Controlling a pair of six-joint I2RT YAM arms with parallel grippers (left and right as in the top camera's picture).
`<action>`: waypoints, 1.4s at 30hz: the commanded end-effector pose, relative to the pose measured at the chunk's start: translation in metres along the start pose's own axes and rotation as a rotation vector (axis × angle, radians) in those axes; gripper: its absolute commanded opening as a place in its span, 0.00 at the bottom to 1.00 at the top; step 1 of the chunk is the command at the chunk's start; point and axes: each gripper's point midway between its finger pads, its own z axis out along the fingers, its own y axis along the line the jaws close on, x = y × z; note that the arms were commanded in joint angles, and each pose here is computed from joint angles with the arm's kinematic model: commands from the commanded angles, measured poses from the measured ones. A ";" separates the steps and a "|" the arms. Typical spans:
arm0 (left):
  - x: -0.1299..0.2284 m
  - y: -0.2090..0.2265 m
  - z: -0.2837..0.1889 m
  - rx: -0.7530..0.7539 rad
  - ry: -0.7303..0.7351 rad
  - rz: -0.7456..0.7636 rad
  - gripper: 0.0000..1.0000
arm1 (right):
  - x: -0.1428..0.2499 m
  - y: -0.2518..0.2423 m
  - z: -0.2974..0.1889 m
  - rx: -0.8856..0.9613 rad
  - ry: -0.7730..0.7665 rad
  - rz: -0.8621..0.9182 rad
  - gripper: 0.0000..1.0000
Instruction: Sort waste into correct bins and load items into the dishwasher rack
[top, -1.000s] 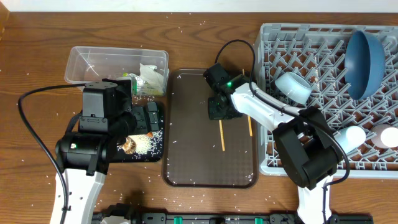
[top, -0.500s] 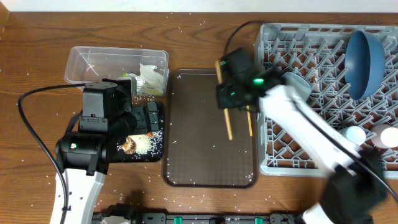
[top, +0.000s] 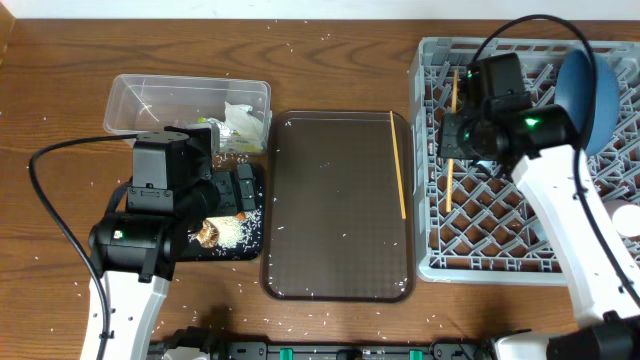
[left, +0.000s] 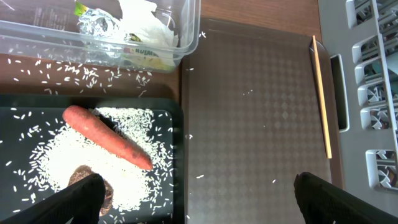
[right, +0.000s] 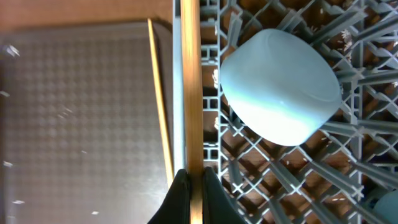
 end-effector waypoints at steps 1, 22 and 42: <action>-0.002 0.002 -0.001 -0.006 -0.004 0.009 0.98 | 0.007 -0.008 0.027 0.034 0.063 -0.106 0.01; -0.002 0.002 -0.001 -0.006 -0.004 0.009 0.98 | 0.007 0.099 0.003 -0.157 -0.079 -0.264 0.46; -0.002 0.002 -0.001 -0.006 -0.005 0.009 0.98 | 0.050 0.070 0.163 0.224 0.124 -0.176 0.45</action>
